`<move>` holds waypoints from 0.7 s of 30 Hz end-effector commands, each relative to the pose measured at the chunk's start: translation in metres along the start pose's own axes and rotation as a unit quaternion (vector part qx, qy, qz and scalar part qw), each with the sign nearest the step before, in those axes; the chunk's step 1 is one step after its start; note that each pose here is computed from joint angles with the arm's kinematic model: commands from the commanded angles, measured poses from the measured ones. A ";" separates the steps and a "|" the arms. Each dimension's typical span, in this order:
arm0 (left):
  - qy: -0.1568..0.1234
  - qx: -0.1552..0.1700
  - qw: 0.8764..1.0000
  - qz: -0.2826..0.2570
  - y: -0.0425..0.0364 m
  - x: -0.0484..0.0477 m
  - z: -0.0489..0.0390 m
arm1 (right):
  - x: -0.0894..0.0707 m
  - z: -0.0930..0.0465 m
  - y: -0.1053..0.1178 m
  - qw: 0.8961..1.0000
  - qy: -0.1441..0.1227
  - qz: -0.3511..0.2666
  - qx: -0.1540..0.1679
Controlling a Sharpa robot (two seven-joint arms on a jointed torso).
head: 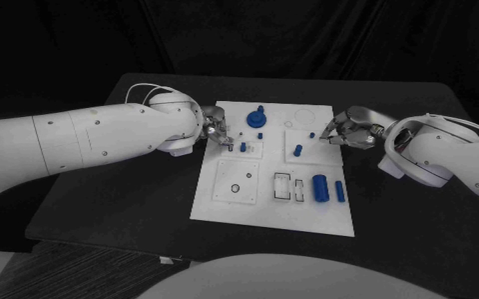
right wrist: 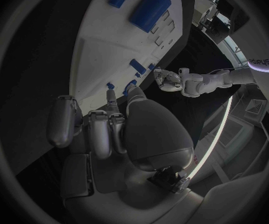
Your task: Assemble the parts on the task board
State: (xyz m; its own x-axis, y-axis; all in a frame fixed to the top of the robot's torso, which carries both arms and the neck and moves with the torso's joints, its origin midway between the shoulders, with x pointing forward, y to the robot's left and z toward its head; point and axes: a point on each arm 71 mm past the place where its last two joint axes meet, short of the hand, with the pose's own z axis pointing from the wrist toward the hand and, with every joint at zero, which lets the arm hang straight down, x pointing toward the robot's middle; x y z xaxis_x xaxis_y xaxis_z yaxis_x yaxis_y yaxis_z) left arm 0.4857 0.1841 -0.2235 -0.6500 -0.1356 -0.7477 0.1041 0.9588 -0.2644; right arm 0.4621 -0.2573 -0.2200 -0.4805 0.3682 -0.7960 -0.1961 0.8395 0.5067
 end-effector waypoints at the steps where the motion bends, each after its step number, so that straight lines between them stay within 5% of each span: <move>1: 0.000 0.017 1.000 0.005 -0.0046 -0.0084 -0.0024 | 0.001 0.000 -0.002 1.000 0.003 0.000 0.007; 13: 0.078 0.034 0.996 0.005 -0.0110 -0.0173 0.0000 | 0.001 0.001 -0.001 1.000 0.003 0.000 0.008; 21: 0.093 0.015 0.995 0.013 -0.0151 -0.0190 0.0066 | 0.001 0.001 0.000 1.000 -0.002 0.000 0.004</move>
State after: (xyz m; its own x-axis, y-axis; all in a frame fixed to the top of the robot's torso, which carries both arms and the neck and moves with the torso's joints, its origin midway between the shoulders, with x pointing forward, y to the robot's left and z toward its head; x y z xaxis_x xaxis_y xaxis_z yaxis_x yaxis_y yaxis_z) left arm 0.5035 0.1724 -0.2082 -0.7378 -0.0769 -0.6706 0.1420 0.9536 -0.2656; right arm 0.4627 -0.2563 -0.2202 -0.4803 0.3679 -0.7962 -0.1969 0.8394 0.5066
